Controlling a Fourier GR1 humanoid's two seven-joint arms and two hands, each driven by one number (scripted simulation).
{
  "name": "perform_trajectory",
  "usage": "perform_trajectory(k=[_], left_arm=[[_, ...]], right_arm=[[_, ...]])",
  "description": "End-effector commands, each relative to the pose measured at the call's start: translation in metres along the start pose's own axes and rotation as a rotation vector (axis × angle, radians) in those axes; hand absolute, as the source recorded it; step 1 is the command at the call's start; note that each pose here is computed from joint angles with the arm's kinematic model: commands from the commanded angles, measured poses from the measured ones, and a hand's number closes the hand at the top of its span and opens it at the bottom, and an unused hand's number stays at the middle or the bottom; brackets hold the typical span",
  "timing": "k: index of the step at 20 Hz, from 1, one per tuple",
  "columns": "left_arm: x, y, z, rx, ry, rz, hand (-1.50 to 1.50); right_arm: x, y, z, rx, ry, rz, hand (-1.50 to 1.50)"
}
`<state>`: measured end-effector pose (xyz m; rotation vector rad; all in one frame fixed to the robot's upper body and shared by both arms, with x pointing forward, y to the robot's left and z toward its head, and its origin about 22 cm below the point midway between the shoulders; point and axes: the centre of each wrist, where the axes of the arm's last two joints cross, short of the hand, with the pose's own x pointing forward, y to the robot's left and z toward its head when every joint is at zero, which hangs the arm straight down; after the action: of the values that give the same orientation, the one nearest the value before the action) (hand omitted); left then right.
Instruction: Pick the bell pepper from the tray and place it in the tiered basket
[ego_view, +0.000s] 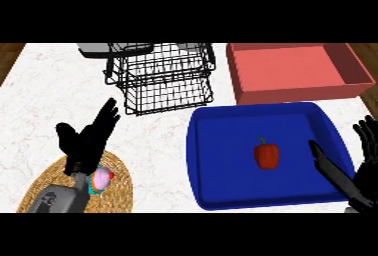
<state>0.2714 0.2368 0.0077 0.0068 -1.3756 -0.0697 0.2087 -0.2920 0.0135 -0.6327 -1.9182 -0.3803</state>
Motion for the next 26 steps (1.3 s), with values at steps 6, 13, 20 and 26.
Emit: perform_trajectory(k=[6, 13, 20, 26], left_arm=[[0.016, -0.011, -0.002, -0.119, -0.025, 0.015, 0.0], [0.017, -0.011, 0.001, -0.129, -0.029, 0.007, 0.0], [0.019, -0.018, -0.001, -0.164, -0.032, 0.008, 0.0], [0.022, -0.02, -0.01, -0.158, -0.024, 0.005, 0.0]], right_arm=[[0.008, -0.037, 0.099, 0.053, -0.001, 0.388, -1.5], [0.037, -0.078, 0.133, 0.001, 0.164, 0.772, -1.5], [0.087, -0.041, 0.13, 0.02, 0.318, 0.81, -1.5], [0.103, 0.005, 0.115, 0.049, 0.4, 0.879, -1.5]])
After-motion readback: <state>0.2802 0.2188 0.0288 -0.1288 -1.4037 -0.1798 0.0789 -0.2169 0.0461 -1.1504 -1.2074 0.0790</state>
